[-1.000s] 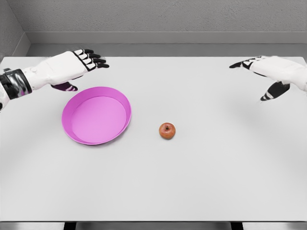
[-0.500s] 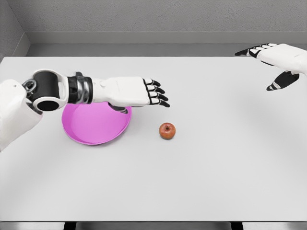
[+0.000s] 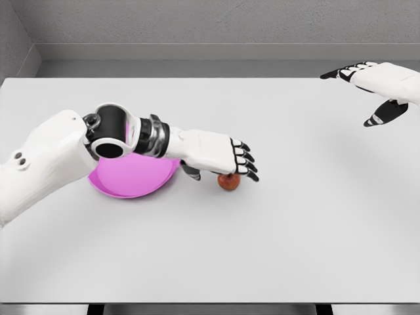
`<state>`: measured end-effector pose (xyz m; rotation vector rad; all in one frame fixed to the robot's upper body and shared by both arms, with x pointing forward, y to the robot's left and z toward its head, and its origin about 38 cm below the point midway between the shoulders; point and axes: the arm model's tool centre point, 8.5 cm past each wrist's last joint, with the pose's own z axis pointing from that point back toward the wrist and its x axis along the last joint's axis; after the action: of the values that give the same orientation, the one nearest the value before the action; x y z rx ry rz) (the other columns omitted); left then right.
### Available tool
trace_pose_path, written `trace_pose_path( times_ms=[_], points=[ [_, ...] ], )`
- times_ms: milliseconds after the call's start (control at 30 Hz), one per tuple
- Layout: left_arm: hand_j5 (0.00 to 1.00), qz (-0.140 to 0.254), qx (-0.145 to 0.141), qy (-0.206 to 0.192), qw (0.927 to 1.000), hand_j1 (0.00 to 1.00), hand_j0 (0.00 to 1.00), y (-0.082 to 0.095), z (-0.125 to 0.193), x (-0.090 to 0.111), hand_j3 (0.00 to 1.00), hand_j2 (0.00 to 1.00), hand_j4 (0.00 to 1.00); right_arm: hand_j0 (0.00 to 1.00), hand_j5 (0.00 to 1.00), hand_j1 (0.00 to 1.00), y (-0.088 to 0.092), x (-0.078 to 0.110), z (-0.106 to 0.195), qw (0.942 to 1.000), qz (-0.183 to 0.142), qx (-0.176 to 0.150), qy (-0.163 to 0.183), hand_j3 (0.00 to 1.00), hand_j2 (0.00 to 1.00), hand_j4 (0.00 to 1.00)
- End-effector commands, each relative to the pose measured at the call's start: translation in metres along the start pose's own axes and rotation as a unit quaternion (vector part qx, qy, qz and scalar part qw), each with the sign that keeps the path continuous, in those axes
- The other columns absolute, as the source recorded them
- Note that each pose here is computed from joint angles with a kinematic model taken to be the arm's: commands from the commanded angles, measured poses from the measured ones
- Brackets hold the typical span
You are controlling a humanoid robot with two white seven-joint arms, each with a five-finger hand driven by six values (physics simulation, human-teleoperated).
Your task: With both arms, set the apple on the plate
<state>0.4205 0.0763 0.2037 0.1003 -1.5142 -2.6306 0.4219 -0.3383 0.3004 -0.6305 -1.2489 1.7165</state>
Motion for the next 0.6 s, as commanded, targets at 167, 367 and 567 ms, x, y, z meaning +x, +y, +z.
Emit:
trace_pose_path(
  times_ms=[167,367,567],
  points=[
    [1.00,0.003,0.008,0.013,0.9999,1.00,1.00,-0.003,-0.027,-0.010,1.00,1.00,1.00,1.00,1.00,1.00,-0.001,0.000,0.000,1.0000,0.000,-0.001,0.000,1.00,1.00,1.00],
    [1.00,0.002,-0.010,0.014,0.9998,1.00,1.00,-0.012,-0.034,-0.010,1.00,1.00,1.00,1.00,1.00,1.00,0.001,-0.001,0.000,1.0000,-0.001,0.001,0.001,1.00,1.00,1.00],
    [1.00,0.005,-0.027,0.003,0.9996,1.00,1.00,-0.023,-0.040,-0.004,1.00,1.00,1.00,1.00,1.00,1.00,0.001,0.000,0.000,1.0000,-0.001,0.001,0.001,1.00,1.00,1.00]
  ],
)
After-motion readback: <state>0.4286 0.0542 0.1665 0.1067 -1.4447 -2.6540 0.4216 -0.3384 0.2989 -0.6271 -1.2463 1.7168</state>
